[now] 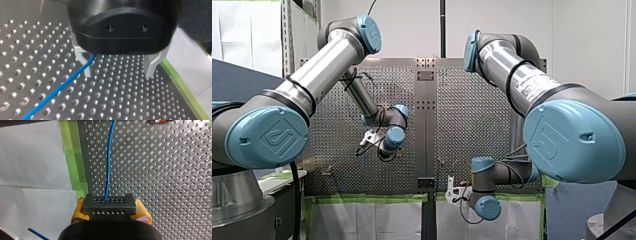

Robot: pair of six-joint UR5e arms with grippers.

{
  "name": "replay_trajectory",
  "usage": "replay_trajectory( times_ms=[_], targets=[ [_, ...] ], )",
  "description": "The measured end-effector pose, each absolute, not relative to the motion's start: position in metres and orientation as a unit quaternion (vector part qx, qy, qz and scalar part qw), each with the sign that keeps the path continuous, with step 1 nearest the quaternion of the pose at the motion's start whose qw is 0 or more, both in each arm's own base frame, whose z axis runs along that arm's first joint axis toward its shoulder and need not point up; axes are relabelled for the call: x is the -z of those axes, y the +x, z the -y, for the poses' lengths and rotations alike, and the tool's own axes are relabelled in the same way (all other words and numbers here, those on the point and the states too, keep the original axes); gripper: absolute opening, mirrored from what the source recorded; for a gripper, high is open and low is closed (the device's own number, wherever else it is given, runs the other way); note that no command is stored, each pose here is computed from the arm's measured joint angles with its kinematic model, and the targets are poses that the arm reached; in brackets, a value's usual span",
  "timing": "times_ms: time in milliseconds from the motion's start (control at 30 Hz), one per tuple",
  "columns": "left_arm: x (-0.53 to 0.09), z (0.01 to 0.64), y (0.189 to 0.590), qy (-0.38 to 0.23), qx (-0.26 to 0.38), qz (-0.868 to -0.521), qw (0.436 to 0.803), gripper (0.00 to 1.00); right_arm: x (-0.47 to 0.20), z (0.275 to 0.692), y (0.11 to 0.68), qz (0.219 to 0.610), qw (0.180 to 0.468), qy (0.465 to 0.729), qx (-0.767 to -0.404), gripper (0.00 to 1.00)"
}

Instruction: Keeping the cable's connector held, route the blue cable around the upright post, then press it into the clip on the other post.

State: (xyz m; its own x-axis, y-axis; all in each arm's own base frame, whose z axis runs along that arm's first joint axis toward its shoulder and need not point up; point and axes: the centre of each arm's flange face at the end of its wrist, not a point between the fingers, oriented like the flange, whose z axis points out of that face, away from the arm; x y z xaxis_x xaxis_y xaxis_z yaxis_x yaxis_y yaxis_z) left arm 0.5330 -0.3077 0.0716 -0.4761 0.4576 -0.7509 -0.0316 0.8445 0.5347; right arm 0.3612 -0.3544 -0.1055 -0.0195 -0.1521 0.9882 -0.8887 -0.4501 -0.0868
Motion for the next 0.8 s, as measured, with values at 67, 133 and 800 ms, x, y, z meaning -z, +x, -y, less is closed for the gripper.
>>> replay_trajectory(
  times_ms=[67, 133, 800],
  targets=[
    [-0.069, 0.309, 0.532, 0.128, -0.238, -0.826, 0.495, 1.00, 0.106, 0.354, 0.361, 0.417, 0.318, 0.624, -0.580, 0.00],
    [-0.068, 0.310, 0.532, 0.125, -0.230, -0.828, 0.495, 1.00, 0.106, 0.354, 0.361, 0.417, 0.317, 0.624, -0.580, 0.00],
    [-0.037, 0.320, 0.528, 0.086, -0.138, -0.853, 0.495, 1.00, 0.104, 0.351, 0.369, 0.399, 0.305, 0.629, -0.593, 0.00]
  ],
)
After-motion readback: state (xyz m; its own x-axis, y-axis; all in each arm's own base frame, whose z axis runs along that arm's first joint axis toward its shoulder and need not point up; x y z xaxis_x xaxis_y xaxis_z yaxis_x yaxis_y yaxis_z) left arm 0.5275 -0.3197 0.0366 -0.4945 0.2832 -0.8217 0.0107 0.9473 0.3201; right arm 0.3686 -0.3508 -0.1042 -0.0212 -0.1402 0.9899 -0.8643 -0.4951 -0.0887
